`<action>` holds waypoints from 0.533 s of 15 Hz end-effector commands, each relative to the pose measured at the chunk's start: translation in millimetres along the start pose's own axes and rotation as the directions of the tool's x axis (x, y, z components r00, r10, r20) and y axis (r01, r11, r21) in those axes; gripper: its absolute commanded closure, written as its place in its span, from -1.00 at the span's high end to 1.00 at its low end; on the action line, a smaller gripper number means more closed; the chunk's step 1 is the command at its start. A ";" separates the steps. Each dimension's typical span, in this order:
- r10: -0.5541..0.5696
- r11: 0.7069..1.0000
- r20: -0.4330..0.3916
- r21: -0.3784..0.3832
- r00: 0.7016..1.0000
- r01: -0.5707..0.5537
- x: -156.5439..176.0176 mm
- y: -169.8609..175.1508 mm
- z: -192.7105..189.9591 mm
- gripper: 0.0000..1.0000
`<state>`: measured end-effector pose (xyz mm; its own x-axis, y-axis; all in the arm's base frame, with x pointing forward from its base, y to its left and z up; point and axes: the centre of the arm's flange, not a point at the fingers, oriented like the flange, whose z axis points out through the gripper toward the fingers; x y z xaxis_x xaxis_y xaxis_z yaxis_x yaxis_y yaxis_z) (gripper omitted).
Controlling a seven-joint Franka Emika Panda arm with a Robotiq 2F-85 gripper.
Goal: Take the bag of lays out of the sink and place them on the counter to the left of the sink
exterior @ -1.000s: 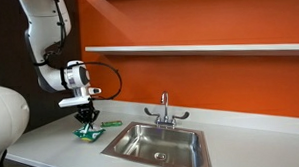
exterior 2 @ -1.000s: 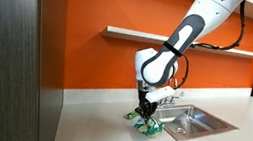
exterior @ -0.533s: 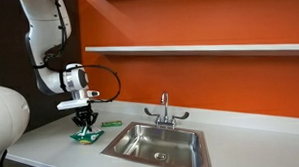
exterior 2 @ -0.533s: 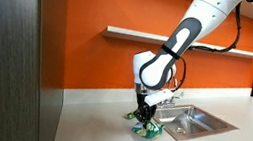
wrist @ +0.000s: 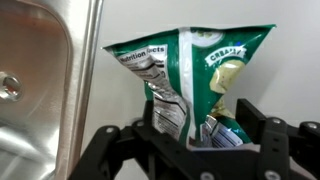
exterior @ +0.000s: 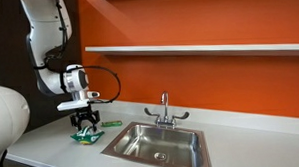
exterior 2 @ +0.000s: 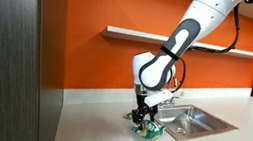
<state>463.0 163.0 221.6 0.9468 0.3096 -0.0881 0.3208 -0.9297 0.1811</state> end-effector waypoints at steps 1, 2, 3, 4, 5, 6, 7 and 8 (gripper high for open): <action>-0.001 1.000 -0.012 -0.002 1.000 0.001 0.7 4.7 -15.5 1.00; 0.002 1.000 -0.017 -0.003 1.000 -0.003 0.5 5.8 -18.3 1.00; 0.005 1.000 -0.021 -0.002 1.000 -0.005 0.5 6.7 -20.4 1.00; 0.010 1.000 -0.025 -0.002 1.000 -0.010 0.3 8.0 -23.0 1.00; 0.012 1.000 -0.030 -0.001 0.999 -0.012 0.0 8.9 -25.3 1.00; 0.018 1.000 -0.035 -0.001 0.999 -0.018 -0.8 10.2 -29.2 1.00; 0.025 1.000 -0.042 -0.001 0.999 -0.025 -1.9 11.8 -33.4 1.00; 0.031 0.999 -0.050 -0.003 0.998 -0.032 -2.8 13.3 -37.4 1.00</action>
<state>469.0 162.7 239.4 0.9507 0.3058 -0.0510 0.3099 -0.9326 0.1848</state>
